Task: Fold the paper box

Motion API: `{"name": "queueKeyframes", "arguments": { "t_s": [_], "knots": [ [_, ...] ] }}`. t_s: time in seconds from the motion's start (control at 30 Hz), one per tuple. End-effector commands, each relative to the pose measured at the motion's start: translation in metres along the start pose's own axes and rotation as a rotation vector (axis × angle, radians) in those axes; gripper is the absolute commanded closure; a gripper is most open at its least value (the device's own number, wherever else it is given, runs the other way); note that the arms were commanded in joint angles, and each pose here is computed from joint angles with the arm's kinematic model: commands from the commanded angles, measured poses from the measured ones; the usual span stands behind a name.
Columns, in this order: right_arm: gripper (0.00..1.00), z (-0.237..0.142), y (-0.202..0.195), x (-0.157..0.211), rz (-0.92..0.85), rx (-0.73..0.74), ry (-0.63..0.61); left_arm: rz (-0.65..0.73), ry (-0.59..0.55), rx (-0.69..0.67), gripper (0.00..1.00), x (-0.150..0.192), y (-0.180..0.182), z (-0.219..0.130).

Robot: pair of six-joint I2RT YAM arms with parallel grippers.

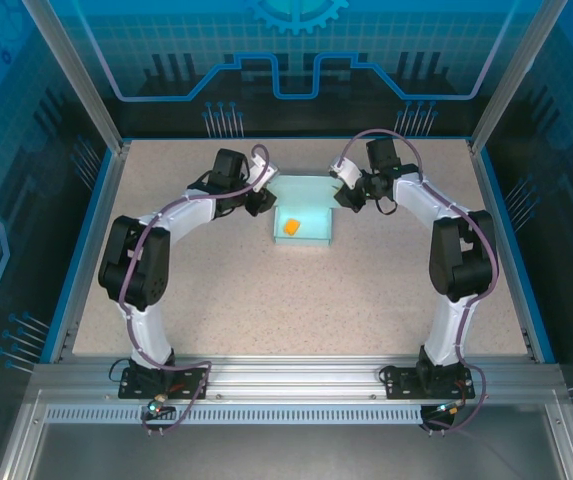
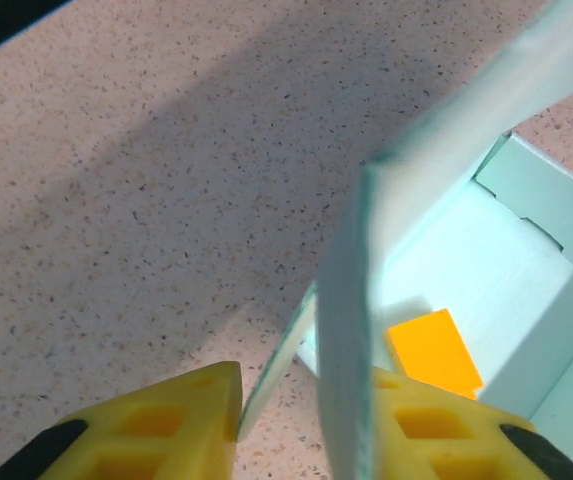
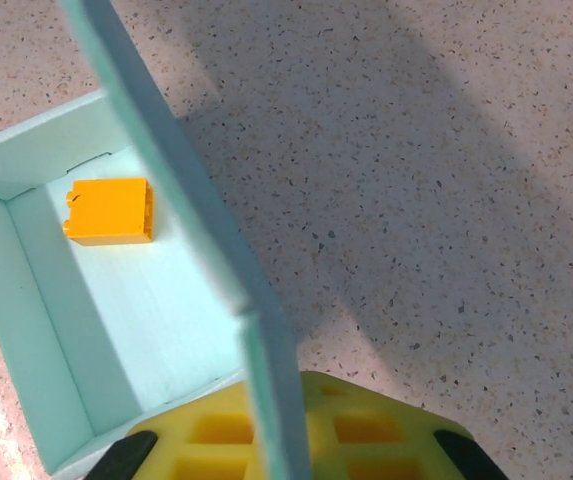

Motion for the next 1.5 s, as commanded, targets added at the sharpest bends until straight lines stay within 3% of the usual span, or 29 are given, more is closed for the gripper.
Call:
{"name": "queueKeyframes", "arguments": {
  "t_s": [0.0, 0.67, 1.07, 1.47],
  "knots": [
    [0.88, 0.004, 0.003, -0.005, -0.013, -0.025, 0.003, 0.003, -0.018, 0.035, 0.70, -0.007, 0.002, -0.001],
    [1.00, 0.013, 0.008, -0.006, 0.056, 0.056, 0.047, -0.077, -0.061, 0.021, 0.89, -0.013, -0.001, -0.002],
    [1.00, 0.015, 0.025, -0.019, 0.277, 0.363, 0.149, -0.274, -0.066, -0.123, 0.90, -0.018, -0.013, -0.012],
    [1.00, 0.010, 0.051, -0.033, 0.510, 0.584, 0.135, -0.520, -0.103, -0.210, 0.91, -0.019, -0.026, -0.019]
  ]
}}
Point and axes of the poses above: each hand's point on the last joint's axis, 136 mm out from that joint toward the fingers, its own z axis out along the fingers, its own y axis along the line the jaws close on, x = y × z, the point moved 9 cm from there along -z, back along the fingers, and after that the axes turned 3 degrees about z, right-handed, at the moved point
